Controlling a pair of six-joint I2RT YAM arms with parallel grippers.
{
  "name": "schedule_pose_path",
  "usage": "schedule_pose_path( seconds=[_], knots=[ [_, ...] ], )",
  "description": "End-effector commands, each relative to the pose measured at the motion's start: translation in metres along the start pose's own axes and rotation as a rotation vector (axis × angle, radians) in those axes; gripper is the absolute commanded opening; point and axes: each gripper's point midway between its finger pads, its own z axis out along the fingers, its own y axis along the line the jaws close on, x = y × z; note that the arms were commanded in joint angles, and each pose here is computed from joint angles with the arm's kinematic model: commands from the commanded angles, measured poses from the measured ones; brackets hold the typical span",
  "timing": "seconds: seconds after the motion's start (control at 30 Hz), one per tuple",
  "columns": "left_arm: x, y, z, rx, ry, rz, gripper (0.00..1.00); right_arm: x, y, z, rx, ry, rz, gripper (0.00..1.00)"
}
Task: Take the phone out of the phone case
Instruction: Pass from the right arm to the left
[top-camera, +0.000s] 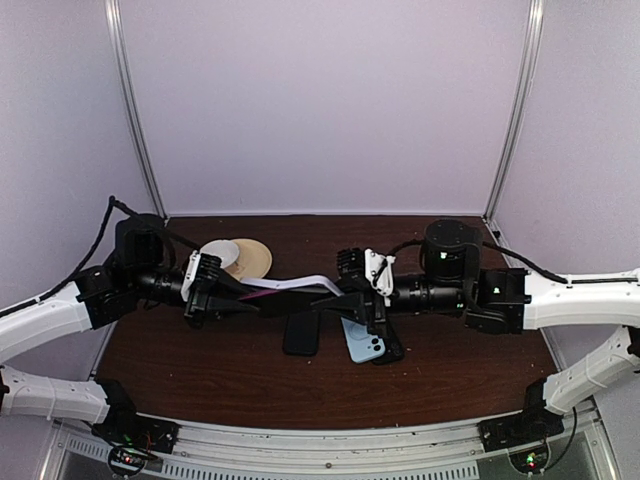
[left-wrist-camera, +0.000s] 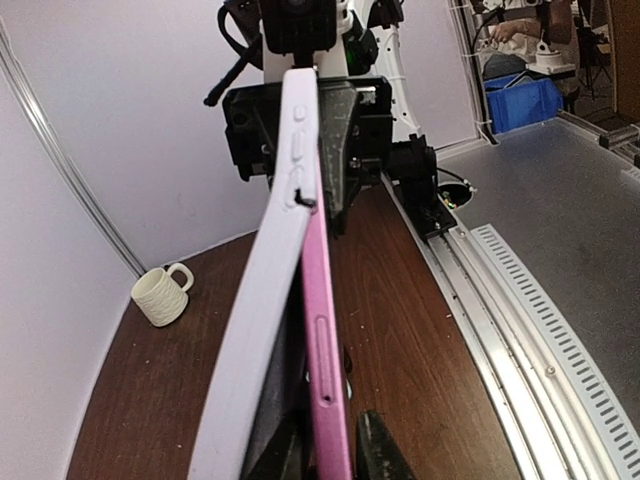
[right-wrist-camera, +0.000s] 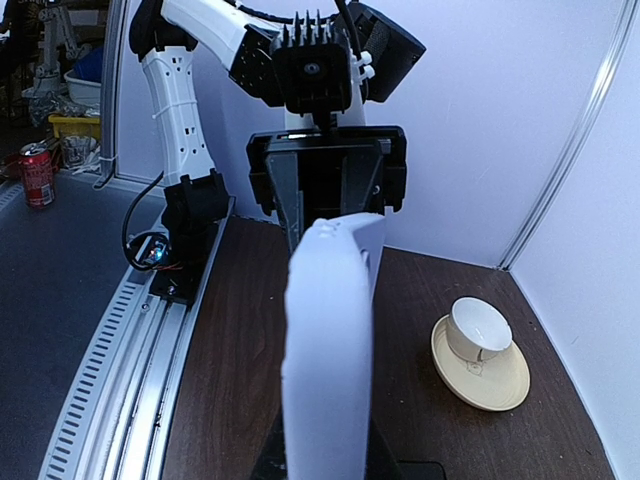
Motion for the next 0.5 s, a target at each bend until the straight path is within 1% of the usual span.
schedule_pose_path(
  seconds=[0.0,0.13,0.27,0.37,0.43,0.47],
  knots=[
    [-0.019,0.020,-0.001,-0.077,-0.045,0.038,0.15,-0.059,0.006,-0.002,-0.030,-0.179,-0.071,0.00],
    [-0.019,0.025,-0.002,-0.105,-0.036,0.048,0.00,-0.054,0.007,0.000,-0.031,-0.164,-0.063,0.00],
    [-0.013,0.028,-0.003,-0.133,-0.002,0.075,0.00,-0.043,0.010,0.000,-0.044,-0.126,-0.039,0.00],
    [-0.010,0.029,-0.003,-0.137,0.013,0.106,0.00,-0.032,0.012,-0.001,-0.044,-0.098,-0.004,0.24],
    [-0.004,0.026,-0.003,-0.128,0.035,0.101,0.00,-0.026,0.014,-0.002,-0.047,-0.079,0.016,0.36],
    [-0.003,0.026,-0.003,-0.128,0.039,0.108,0.00,-0.023,0.015,-0.003,-0.048,-0.069,0.026,0.48]
  ],
)
